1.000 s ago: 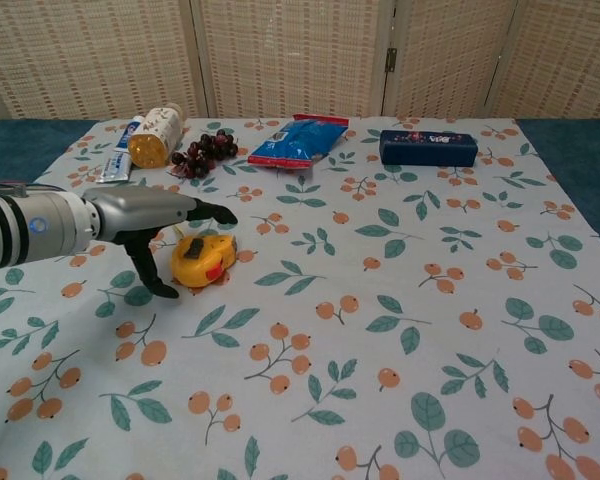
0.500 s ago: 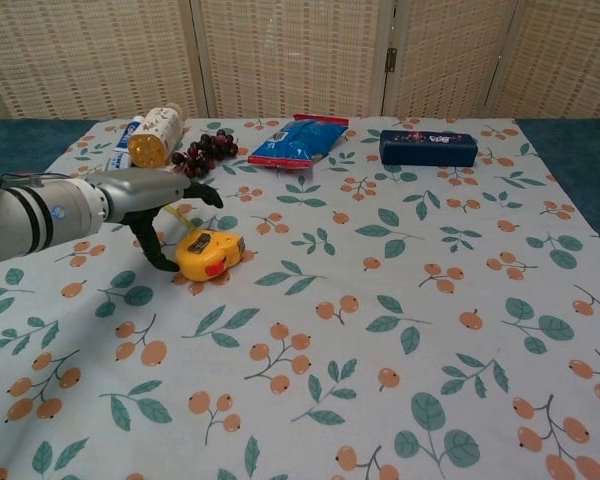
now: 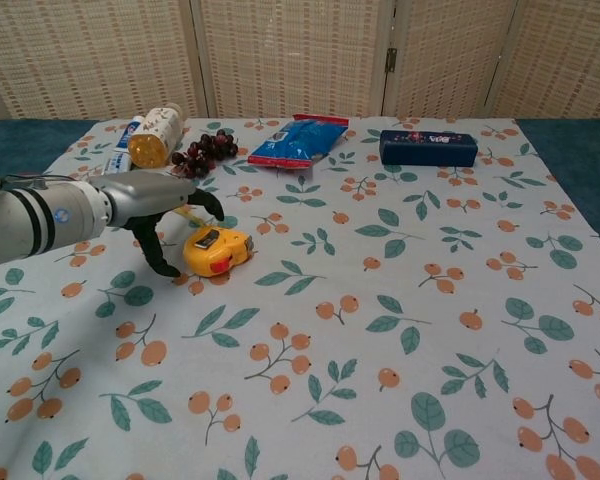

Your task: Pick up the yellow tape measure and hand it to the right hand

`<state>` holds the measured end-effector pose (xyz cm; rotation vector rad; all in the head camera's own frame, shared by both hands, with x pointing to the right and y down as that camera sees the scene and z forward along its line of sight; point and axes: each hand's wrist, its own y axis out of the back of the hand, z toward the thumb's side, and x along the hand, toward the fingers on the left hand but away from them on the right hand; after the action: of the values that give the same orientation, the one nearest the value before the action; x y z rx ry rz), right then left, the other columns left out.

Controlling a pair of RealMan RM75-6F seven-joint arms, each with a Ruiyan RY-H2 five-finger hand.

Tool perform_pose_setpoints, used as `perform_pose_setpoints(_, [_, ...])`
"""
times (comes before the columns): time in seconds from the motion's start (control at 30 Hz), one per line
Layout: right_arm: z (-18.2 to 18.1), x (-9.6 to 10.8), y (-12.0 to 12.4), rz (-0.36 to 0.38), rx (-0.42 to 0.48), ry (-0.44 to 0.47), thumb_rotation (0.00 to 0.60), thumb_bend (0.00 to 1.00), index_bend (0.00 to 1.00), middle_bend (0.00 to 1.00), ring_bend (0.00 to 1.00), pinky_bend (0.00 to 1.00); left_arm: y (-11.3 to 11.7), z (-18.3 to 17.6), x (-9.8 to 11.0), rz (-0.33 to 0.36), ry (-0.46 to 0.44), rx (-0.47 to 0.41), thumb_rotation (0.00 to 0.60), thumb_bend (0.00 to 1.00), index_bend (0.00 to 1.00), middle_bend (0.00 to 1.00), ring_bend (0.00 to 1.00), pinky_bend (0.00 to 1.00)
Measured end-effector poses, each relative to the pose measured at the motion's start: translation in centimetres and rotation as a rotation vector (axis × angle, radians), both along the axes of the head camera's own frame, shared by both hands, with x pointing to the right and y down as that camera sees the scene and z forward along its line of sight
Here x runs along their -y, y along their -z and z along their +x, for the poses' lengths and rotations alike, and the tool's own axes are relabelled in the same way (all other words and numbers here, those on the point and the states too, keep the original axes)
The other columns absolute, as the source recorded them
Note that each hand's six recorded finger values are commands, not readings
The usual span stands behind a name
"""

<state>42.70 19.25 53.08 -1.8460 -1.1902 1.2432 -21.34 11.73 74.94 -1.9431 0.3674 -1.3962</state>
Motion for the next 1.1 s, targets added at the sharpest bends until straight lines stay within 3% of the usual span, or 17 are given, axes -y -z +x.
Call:
perform_pose_setpoints(0.23, [0.2,0.0,0.3,0.008,0.0,-0.006,0.6,0.43,0.33,0.23,0.26,0.16,0.1,0.7,-0.5,0.009,0.016,-0.001,0.6,0.25,0.31,0.28,0.19,0.0])
perform_pose_setpoints(0.77, [0.5,-0.2,0.2,0.004,0.0,-0.015,0.6,0.43,0.33,0.23,0.26,0.16,0.3,2.4,-0.6,0.019,0.023,-0.036,0.6,0.25,0.32,0.29,0.2,0.0])
perform_pose_setpoints(1.1, [0.7,-0.2,0.3,0.005,-0.001,-0.021,0.6,0.43,0.33,0.23,0.26,0.16,-0.1,2.2,-0.4,0.033,0.048,-0.042,0.6,0.26,0.44,0.38,0.26,0.0])
